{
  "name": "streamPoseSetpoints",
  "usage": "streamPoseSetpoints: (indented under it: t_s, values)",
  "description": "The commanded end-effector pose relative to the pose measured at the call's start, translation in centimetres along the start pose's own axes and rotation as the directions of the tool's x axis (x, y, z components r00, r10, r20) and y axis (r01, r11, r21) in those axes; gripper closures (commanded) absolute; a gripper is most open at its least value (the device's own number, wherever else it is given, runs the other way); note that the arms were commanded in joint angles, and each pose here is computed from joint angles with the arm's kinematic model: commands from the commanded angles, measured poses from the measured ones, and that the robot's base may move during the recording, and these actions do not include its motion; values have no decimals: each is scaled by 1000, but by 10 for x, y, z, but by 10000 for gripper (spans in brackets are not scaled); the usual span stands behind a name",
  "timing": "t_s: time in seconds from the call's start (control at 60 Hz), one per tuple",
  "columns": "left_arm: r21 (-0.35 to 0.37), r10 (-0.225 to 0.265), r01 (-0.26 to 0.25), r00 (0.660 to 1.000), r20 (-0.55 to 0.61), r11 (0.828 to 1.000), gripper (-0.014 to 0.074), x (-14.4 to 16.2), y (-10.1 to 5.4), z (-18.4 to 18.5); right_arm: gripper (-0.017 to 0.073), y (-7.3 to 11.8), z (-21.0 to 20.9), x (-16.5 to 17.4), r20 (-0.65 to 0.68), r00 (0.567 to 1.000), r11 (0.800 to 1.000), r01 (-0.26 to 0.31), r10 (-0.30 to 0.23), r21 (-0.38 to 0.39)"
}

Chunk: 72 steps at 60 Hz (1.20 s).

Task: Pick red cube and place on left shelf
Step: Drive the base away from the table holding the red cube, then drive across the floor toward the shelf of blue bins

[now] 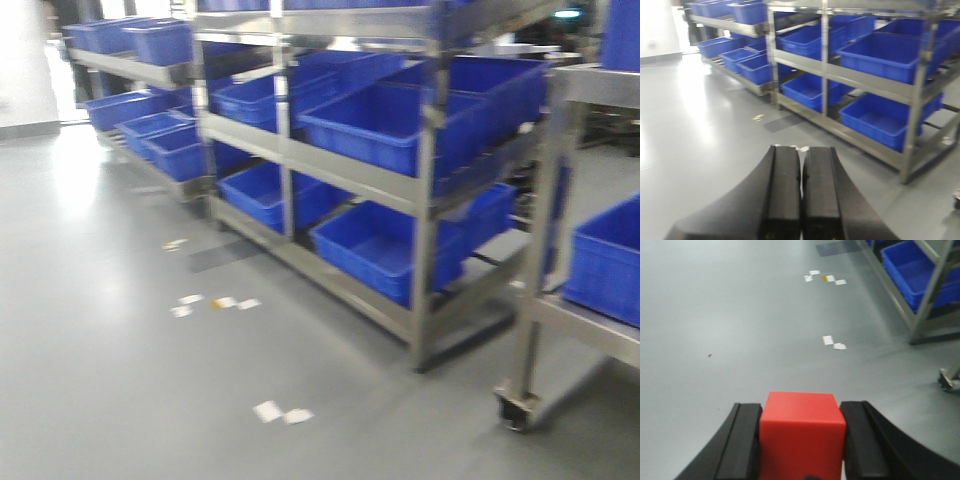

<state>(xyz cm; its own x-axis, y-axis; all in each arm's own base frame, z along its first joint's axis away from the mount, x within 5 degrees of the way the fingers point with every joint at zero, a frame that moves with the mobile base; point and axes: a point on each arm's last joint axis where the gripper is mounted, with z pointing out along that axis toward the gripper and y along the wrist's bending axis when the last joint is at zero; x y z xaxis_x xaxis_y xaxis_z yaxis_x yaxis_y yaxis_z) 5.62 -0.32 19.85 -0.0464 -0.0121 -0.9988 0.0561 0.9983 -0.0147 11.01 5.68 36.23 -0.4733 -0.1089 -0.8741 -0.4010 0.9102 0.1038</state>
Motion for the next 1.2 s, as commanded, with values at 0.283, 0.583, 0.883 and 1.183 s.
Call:
streamPoseSetpoints:
  t_s: [0.283,0.583,0.883,1.183]
  values:
    - [3,-4,4,997,80,1000,492,-1,0,0,513,1,-6,-14,112,994,1000,9,-7,-11]
    - [3,-4,4,997,80,1000,492,-1,0,0,513,1,-6,-14,112,994,1000,9,-7,-11]
    - [3,-4,4,997,80,1000,492,-1,0,0,513,1,-6,-14,112,994,1000,9,-7,-11]
    - [3,-4,4,997,80,1000,492,-1,0,0,513,1,-6,-14,112,994,1000,9,-7,-11]
